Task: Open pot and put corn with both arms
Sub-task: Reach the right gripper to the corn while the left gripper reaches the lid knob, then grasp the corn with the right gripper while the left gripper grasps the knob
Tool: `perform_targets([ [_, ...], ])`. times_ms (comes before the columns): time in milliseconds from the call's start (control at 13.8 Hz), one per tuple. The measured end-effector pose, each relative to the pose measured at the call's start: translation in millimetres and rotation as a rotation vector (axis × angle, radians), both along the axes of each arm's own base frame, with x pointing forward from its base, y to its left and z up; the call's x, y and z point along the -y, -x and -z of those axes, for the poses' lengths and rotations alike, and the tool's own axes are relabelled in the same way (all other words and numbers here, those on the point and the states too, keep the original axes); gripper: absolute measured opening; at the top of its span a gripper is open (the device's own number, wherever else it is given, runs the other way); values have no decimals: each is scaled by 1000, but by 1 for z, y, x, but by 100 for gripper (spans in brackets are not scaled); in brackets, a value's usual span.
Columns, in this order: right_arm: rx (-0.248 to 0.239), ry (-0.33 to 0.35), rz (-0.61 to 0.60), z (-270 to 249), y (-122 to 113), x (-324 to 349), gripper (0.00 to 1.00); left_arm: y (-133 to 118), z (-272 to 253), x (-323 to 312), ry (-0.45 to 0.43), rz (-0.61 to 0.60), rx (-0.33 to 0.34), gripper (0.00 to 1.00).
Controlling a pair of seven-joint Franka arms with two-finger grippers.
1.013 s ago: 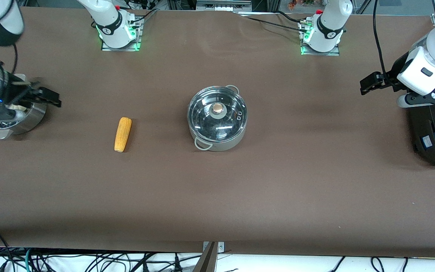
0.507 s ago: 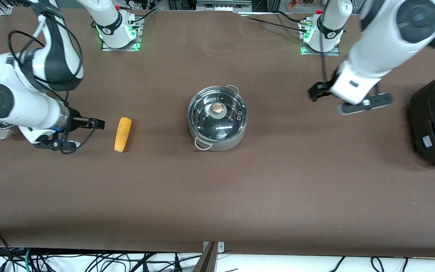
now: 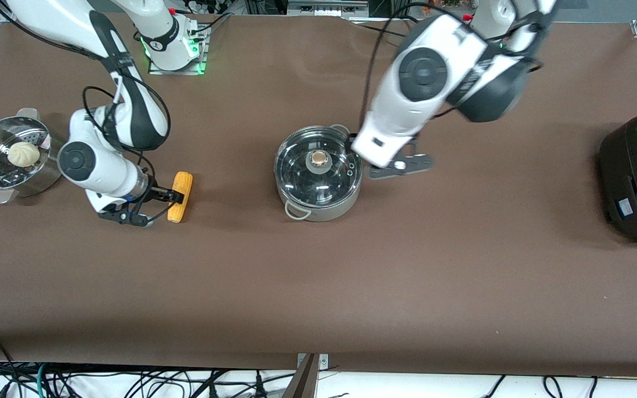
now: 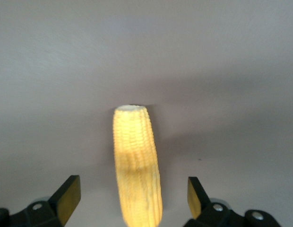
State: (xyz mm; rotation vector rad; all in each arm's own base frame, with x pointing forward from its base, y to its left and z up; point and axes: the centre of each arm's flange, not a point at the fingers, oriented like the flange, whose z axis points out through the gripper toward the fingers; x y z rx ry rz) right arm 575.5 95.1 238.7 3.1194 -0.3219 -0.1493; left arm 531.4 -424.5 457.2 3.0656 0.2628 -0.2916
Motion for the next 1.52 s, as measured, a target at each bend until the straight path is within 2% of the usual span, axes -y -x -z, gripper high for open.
perform_targets([
  [217, 0, 2, -9, 42, 23, -12, 100, 27, 50, 68, 29, 64, 14, 100],
  [362, -15, 6, -15, 52, 28, -20, 99, 33, 77, 86, 33, 77, 13, 100],
  [507, -17, 6, -16, 54, 28, -21, 71, 31, 89, 91, 42, 78, 27, 100],
  [651, -12, 6, -15, 52, 26, -21, 50, 26, 95, 92, 37, 87, 62, 100],
  [724, -8, 5, -15, 50, 25, -21, 45, 26, 99, 94, 39, 89, 70, 100],
  [868, -10, 5, -15, 43, 20, -22, 42, 27, 111, 98, 46, 93, 75, 100],
  [1013, -61, 13, -18, 19, 5, -25, 34, 29, 122, 99, 40, 98, 75, 100],
  [1158, -110, 21, -20, -19, -14, -29, 34, 30, 126, 98, 33, 107, 74, 100],
  [1303, -119, 22, -22, -51, -29, -32, 34, 33, 126, 94, 29, 141, 74, 100],
  [1520, -114, 20, -24, -61, -34, -34, 34, 38, 125, 82, 13, 155, 67, 100],
])
